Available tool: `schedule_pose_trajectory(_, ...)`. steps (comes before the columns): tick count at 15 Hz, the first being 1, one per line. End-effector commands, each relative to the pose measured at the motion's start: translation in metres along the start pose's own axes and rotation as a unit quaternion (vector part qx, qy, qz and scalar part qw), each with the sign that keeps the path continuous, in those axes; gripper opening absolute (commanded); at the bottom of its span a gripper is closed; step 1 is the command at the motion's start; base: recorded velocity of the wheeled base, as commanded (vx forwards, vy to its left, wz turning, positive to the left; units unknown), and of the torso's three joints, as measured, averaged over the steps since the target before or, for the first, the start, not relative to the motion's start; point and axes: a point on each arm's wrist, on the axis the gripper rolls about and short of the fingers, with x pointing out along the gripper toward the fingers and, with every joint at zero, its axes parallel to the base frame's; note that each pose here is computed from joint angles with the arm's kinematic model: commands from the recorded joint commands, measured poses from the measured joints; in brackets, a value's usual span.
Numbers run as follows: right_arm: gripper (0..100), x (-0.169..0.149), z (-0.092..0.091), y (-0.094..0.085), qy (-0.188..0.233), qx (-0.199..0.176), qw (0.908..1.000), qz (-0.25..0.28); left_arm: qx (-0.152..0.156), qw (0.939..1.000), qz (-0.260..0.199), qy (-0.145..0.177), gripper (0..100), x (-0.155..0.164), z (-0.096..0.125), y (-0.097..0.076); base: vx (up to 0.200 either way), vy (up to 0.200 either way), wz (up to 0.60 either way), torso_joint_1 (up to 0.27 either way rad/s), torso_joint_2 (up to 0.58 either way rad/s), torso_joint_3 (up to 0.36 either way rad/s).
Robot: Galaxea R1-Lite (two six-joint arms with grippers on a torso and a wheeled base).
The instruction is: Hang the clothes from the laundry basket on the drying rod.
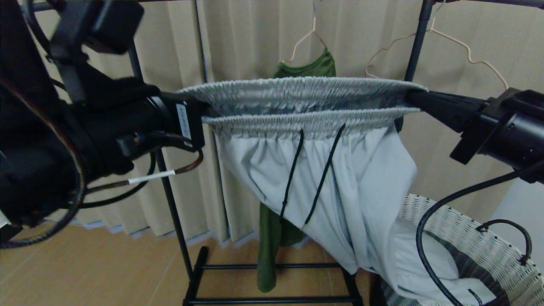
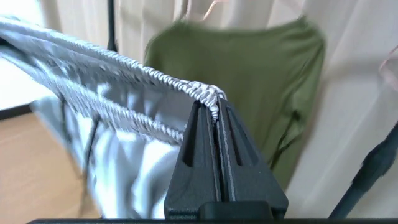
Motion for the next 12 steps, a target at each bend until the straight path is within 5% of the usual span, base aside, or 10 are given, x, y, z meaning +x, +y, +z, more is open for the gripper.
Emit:
schedule_pose_trajectory(1,0,0.007,0.003,-0.003,-0.003,-0.001,1.0,-0.005,0.0,0.9996,0.004,-0.029,0,-0.01,0.028,0.005,0.0,0.0,0.0,0.0,0.0,0.0)
schedule_pose_trajectory(12,0,0.016,-0.009,-0.004,0.013,0.0,0.9999,-0.005,0.014,0.9995,0.002,0.027,0,-0.006,-0.006,0.002,0.0,0.0,0.0,0.0,0.0,0.0)
